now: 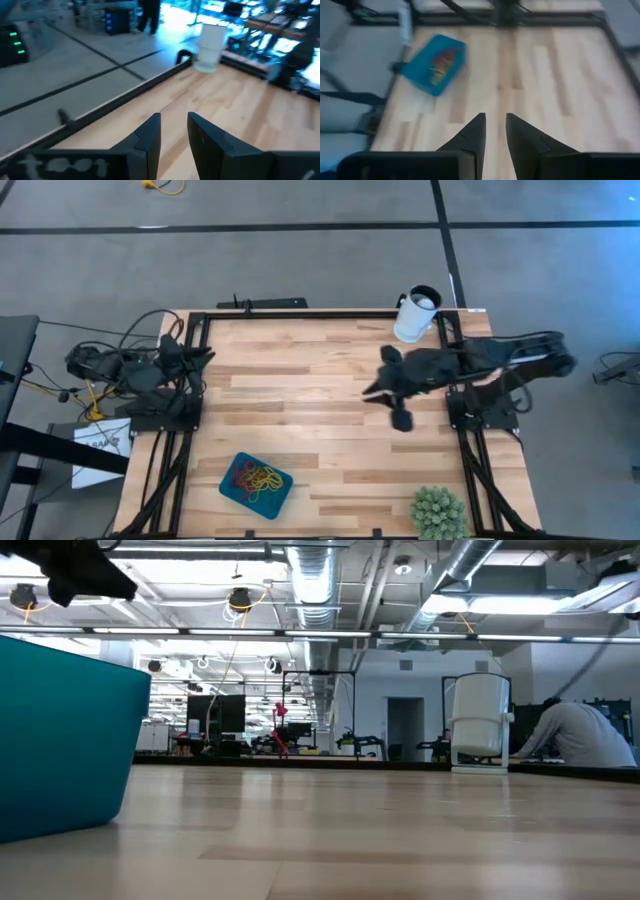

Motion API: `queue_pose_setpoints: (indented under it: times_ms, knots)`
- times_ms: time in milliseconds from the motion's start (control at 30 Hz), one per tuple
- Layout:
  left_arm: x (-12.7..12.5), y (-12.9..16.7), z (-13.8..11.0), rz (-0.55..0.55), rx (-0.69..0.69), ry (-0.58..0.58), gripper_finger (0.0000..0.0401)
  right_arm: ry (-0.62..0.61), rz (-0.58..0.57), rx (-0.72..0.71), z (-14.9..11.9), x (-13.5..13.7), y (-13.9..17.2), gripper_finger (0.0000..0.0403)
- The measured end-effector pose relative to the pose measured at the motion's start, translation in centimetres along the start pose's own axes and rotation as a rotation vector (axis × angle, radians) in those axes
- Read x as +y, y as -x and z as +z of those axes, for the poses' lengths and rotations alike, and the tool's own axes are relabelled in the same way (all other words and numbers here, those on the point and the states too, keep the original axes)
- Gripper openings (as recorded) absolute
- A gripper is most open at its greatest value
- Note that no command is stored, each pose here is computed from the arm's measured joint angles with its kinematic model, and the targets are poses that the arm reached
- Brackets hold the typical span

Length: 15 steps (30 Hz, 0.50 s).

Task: Pick and place items into bin
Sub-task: Return to Home Position

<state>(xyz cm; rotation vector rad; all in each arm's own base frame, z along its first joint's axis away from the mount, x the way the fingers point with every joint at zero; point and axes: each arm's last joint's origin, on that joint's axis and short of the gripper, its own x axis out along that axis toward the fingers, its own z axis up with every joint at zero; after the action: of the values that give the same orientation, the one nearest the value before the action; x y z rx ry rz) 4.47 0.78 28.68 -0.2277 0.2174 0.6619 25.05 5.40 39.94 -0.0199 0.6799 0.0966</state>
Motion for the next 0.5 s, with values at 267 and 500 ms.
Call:
queue_pose_setpoints:
  times_ms: [267,500]
  knots:
    - [-1.2,-0.7,-0.3,-0.094,-0.036,-0.032,0.0085,-0.027,0.136,-0.383,-10.2,-1.0,0.7,0.0070]
    - [-2.4,-1.8,-1.5,-0.126,-0.084,-0.016,0.0085,-0.075,0.141,-0.590,-15.7,-1.8,1.7,0.0070]
